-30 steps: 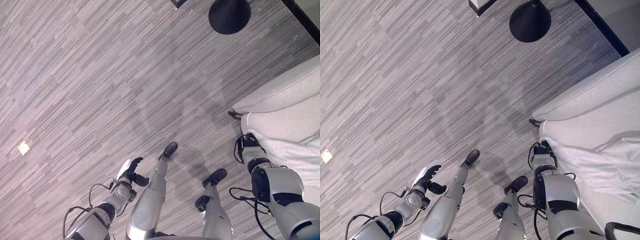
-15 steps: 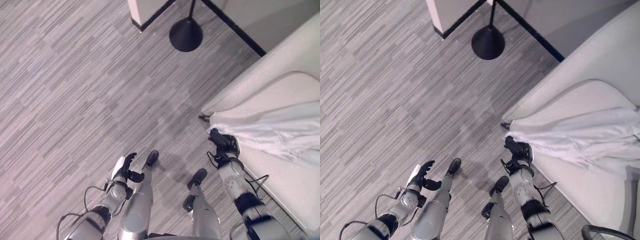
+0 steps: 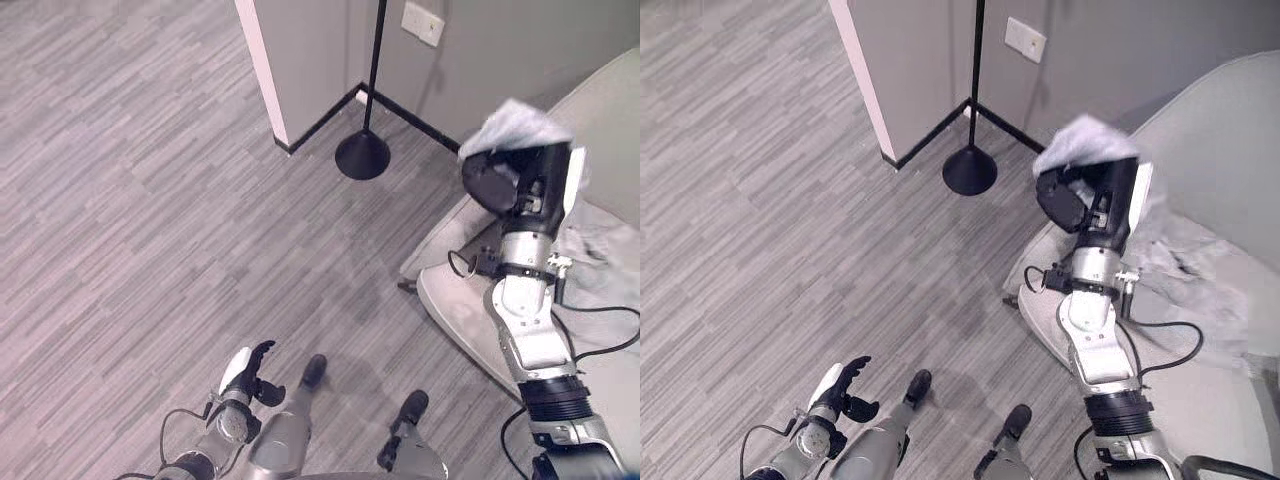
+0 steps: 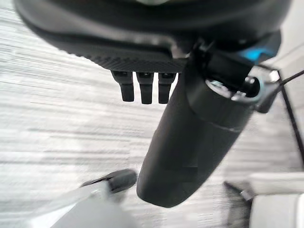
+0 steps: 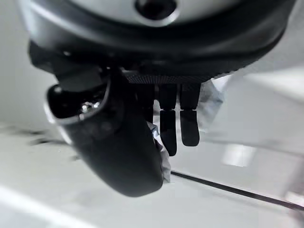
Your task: Hang the clothes on the sofa on the clothes rack.
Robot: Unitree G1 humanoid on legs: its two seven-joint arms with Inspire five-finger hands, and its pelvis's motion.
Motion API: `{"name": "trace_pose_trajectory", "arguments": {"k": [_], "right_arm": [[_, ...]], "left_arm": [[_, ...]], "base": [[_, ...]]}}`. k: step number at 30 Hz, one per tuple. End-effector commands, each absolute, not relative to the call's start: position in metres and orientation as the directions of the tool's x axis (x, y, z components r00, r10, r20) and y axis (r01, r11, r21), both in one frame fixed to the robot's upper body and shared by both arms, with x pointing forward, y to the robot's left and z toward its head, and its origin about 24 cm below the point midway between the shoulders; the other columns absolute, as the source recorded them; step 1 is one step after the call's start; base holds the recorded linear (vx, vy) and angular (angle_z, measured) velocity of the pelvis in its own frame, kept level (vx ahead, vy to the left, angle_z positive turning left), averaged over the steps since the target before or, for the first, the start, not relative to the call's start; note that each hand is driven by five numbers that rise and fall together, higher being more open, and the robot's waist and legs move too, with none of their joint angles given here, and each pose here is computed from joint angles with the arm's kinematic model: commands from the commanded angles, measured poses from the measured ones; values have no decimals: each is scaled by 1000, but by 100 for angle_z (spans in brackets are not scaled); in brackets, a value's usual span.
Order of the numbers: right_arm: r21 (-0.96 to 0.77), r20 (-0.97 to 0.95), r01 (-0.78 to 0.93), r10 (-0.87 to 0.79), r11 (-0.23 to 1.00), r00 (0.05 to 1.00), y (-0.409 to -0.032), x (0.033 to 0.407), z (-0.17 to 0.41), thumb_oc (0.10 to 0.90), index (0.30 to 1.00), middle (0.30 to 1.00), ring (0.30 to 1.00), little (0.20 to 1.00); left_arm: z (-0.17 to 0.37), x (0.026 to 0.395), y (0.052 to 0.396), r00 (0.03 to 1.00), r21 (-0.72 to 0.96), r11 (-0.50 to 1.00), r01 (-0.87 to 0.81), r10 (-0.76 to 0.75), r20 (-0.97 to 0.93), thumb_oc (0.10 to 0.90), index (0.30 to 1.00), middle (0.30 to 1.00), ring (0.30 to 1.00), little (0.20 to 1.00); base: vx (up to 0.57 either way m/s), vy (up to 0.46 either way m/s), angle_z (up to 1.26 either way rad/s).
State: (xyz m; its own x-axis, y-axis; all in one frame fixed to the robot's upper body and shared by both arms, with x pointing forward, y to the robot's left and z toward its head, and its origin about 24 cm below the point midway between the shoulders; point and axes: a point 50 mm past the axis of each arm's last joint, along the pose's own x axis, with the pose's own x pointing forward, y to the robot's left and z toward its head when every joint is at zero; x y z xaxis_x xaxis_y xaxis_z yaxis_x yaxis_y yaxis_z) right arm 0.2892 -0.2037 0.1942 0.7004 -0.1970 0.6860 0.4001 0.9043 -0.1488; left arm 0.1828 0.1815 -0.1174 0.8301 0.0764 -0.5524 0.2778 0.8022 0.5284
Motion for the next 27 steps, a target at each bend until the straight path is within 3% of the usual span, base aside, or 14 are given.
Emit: {"name": "trace_pose_trajectory", "arguments": {"k": [1, 2, 9, 13, 17, 22, 27], "right_arm": [[-117, 885, 440, -107, 891, 453, -195, 274, 254, 400, 300, 300, 300, 300], [-119, 926, 466, -71, 877, 370, -190, 273, 280, 400, 300, 300, 300, 300], [-54, 963, 510, -91, 858, 254, -182, 269, 310, 400, 300, 300, 300, 300], [-8, 965, 490, -122, 871, 233, -178, 268, 315, 400, 300, 300, 300, 300], [20, 972, 453, -123, 891, 199, -169, 265, 324, 400, 300, 300, 300, 300], [54, 985, 371, -111, 927, 133, -156, 260, 343, 400, 300, 300, 300, 300], [57, 990, 299, -93, 952, 106, -142, 256, 351, 400, 300, 300, 300, 300]], "left_arm": [[-109, 192, 194, 863, 565, 781, 265, 70, -501, 800, 900, 900, 900, 900], [-104, 193, 197, 874, 534, 817, 217, 81, -479, 800, 900, 900, 900, 900], [-79, 208, 191, 931, 475, 872, 116, 71, -359, 800, 900, 900, 900, 900], [-60, 221, 189, 965, 497, 865, 68, 71, -254, 800, 900, 900, 900, 900], [-25, 242, 190, 993, 538, 839, -81, 114, -29, 800, 900, 900, 900, 900], [14, 263, 186, 960, 488, 833, -263, 177, 215, 800, 900, 900, 900, 900], [41, 274, 168, 935, 422, 865, -271, 132, 330, 800, 900, 900, 900, 900]], "base": [[97, 63, -5], [78, 48, -3], [66, 42, -11], [50, 17, -4], [49, 2, -10], [25, -7, -11], [13, -2, -11]]}}
